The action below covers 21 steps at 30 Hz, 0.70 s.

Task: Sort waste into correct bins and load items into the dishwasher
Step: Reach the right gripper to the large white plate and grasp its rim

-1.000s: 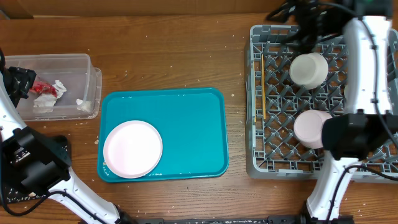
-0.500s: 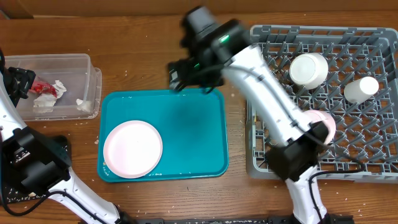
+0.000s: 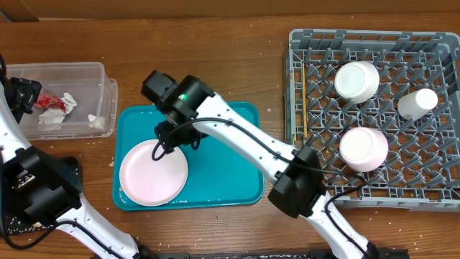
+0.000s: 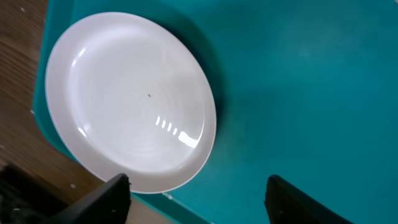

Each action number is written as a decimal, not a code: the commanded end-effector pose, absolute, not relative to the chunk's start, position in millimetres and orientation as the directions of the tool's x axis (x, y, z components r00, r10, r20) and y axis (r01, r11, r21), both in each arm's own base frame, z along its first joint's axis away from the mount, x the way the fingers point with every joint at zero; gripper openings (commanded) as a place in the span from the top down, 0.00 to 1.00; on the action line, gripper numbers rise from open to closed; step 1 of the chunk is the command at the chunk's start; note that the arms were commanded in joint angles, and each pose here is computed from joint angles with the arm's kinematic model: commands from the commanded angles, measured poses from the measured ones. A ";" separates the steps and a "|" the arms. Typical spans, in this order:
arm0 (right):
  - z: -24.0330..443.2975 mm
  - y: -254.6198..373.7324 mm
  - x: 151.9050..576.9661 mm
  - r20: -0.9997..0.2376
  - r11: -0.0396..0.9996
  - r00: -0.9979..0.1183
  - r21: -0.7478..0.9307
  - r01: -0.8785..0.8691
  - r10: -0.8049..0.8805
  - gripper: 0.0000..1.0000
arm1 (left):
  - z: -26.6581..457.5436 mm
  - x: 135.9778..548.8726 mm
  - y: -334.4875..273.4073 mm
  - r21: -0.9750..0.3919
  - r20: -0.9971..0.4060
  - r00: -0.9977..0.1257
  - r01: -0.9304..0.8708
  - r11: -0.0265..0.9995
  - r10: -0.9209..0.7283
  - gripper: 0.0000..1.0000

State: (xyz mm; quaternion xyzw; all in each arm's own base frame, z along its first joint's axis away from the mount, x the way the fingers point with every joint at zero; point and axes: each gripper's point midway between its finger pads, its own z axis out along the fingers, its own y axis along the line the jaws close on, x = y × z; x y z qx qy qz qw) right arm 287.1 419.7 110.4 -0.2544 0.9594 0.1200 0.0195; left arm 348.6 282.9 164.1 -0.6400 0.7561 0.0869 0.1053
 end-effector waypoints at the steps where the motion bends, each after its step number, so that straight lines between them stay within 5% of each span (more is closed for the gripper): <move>1: 87.1 420.1 288.3 -0.064 0.851 -0.872 0.197 -0.487 -0.485 0.33 | 184.9 351.1 284.4 -0.024 -0.321 -0.170 -0.982 0.187 -0.932 0.00; 10: 40.0 424.2 274.9 0.049 0.854 -0.867 0.212 -0.476 -0.495 0.50 | 184.9 351.0 284.6 -0.024 -0.321 -0.169 -0.982 0.187 -0.932 0.00; 21: 15.9 433.4 262.5 0.060 0.842 -0.850 0.193 -0.505 -0.523 0.56 | 184.9 351.0 284.6 -0.024 -0.321 -0.169 -0.982 0.186 -0.932 0.00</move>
